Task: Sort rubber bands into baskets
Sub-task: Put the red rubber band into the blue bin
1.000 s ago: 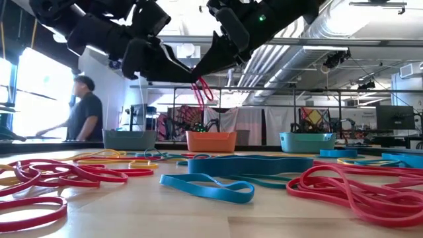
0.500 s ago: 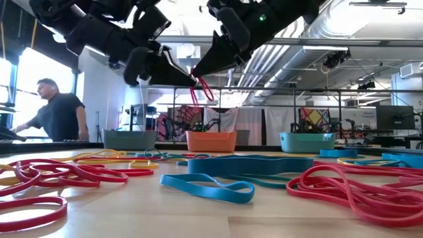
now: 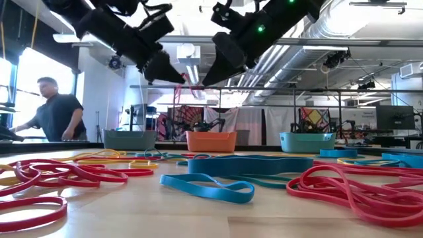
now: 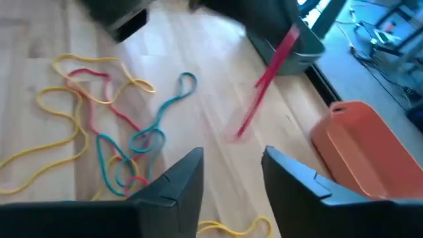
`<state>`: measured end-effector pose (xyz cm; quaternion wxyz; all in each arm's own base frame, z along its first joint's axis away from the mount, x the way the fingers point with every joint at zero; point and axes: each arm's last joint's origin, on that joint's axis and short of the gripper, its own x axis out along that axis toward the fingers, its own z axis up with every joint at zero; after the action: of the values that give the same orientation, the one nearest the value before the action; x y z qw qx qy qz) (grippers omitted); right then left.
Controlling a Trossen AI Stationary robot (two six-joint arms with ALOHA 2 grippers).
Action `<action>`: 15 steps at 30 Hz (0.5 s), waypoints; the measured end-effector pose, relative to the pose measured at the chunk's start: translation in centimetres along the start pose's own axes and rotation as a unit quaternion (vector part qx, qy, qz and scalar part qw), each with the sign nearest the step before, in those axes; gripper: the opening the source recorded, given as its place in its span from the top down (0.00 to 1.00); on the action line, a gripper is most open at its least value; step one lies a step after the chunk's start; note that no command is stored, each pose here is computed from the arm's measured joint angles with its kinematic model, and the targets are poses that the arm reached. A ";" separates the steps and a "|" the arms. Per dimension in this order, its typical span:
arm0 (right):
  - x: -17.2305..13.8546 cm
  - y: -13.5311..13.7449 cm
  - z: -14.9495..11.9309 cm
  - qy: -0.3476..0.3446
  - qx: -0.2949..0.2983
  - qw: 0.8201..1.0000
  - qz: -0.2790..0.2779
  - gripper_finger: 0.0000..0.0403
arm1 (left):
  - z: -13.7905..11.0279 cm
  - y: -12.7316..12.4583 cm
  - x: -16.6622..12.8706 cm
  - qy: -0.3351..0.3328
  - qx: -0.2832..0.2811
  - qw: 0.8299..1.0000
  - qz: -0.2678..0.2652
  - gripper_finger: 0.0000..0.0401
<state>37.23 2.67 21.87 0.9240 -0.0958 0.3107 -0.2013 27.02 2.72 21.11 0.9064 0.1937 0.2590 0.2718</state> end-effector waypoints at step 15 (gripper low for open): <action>0.0 -0.1 -0.3 0.016 -0.006 1.000 -0.020 0.68 | -5.3 10.9 1.9 0.181 -0.104 0.961 0.182 1.00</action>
<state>36.98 2.53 21.63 0.9141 -0.1046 0.3247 -0.2191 21.06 13.48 21.55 0.7946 0.0896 0.3493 0.4884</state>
